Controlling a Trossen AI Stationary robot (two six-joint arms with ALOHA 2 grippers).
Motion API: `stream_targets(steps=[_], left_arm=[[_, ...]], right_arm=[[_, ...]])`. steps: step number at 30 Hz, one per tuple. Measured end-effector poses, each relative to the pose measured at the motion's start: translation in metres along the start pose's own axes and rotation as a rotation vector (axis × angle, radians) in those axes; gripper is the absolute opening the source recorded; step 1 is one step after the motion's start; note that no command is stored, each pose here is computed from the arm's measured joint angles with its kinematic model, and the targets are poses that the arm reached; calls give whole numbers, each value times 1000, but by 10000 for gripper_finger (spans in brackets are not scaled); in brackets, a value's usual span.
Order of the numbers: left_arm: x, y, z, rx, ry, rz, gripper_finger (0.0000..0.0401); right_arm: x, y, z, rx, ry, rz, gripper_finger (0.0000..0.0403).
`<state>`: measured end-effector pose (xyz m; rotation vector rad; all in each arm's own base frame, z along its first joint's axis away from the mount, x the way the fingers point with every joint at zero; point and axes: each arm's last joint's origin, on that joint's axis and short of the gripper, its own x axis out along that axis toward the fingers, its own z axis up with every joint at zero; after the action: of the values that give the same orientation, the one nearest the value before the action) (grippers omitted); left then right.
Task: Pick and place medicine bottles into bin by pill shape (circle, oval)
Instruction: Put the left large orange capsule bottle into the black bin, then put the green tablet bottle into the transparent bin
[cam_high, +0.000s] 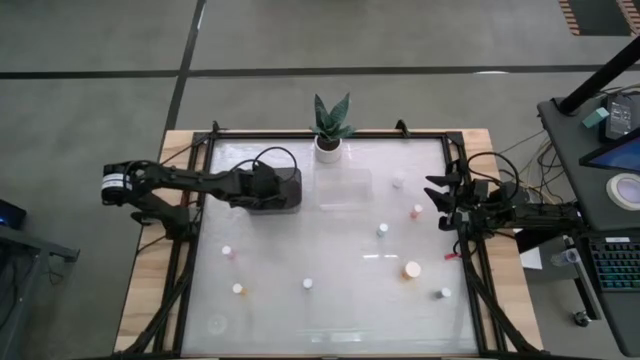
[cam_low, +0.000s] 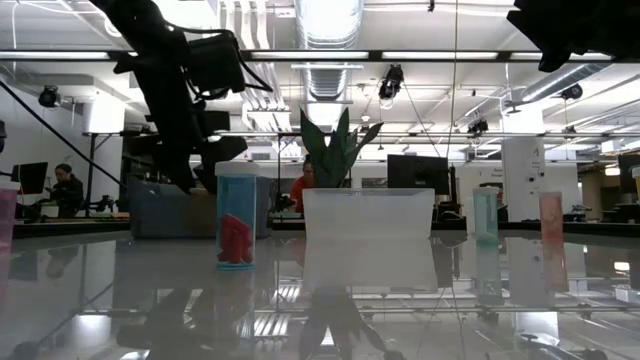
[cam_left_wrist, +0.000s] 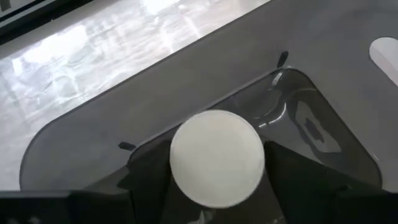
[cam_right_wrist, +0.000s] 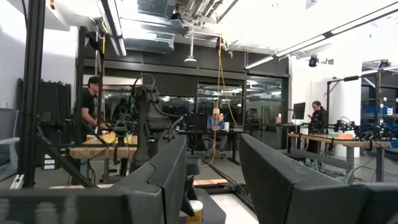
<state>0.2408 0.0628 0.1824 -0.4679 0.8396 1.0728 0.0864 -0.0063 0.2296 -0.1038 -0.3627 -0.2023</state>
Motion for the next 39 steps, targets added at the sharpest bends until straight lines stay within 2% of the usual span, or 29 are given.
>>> stream_targets(steps=[5,11,17,21,26,29,35,39], left_arm=[[-4,1,2,23,-6,-15,260],[-21,2,15,42,-61,-67,263],[-48,7,29,50,-151,-151,263],[-66,6,34,98,-241,-240,263],[-86,-12,35,258,-405,-368,263],[-99,-25,34,392,-520,-457,263],[-123,-48,26,646,-700,-721,263],[-127,-54,19,742,-804,-783,263]], right_arm=[[0,0,0,0,4,0,141],[0,0,-1,0,9,1,141],[0,0,-2,43,19,2,141],[0,1,-4,90,44,4,141],[0,1,-8,160,78,4,141],[-1,2,-13,225,139,2,141],[-3,3,-22,403,230,-17,141],[-2,3,-21,459,217,-14,141]])
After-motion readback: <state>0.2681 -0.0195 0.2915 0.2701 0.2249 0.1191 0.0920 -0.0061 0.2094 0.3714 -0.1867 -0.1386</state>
